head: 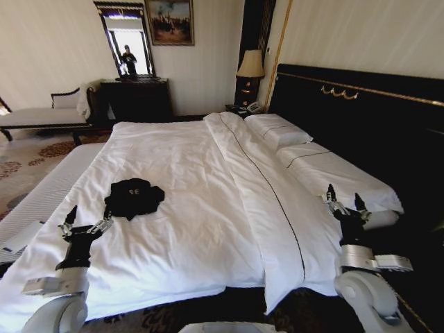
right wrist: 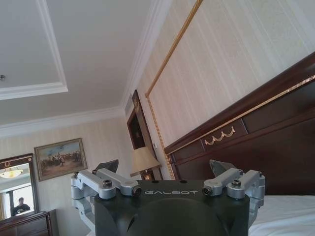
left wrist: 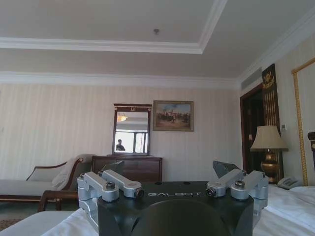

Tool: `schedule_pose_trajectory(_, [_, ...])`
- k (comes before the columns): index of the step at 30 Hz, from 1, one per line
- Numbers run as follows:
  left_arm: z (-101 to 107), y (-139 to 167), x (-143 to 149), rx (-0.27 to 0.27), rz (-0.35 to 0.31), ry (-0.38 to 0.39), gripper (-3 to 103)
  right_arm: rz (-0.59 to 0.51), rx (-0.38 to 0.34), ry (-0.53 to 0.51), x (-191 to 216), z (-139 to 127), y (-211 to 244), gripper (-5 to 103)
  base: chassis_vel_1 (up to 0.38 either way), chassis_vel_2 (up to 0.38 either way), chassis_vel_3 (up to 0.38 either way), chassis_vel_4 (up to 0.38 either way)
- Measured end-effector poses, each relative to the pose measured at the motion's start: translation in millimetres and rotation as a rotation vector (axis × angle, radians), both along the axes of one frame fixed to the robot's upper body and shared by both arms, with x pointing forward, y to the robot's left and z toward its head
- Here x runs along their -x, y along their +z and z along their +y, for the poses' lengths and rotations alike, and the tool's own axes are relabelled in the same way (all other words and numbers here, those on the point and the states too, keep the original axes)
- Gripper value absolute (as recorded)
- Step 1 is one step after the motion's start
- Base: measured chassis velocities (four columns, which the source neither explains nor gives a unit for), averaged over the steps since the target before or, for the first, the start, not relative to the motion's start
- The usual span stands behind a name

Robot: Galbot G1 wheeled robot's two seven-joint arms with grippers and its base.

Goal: Fold the clothes on the bed.

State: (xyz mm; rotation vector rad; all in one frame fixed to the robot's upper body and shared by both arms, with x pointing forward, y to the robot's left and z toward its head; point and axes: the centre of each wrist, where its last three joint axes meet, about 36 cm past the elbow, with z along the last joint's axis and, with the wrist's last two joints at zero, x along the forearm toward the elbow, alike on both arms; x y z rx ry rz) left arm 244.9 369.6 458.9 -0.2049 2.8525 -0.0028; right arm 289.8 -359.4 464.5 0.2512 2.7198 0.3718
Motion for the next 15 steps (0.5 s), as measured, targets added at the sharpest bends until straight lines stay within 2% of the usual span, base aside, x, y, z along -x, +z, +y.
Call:
schedule_pose_trajectory(7, [0.4,-2.8,-1.6,0.004,0.003,0.002,100,0.007,0.004,0.000,-1.6,-0.7,-2.5,100,0.090,0.082,-0.082,-0.079])
schedule_pose_trajectory(15, [1.6,-5.7,-3.5,0.004,0.008,0.003,100,0.014,0.006,-0.002,-3.4,-0.8,-6.0,100,0.005,0.007,-0.007,-0.006])
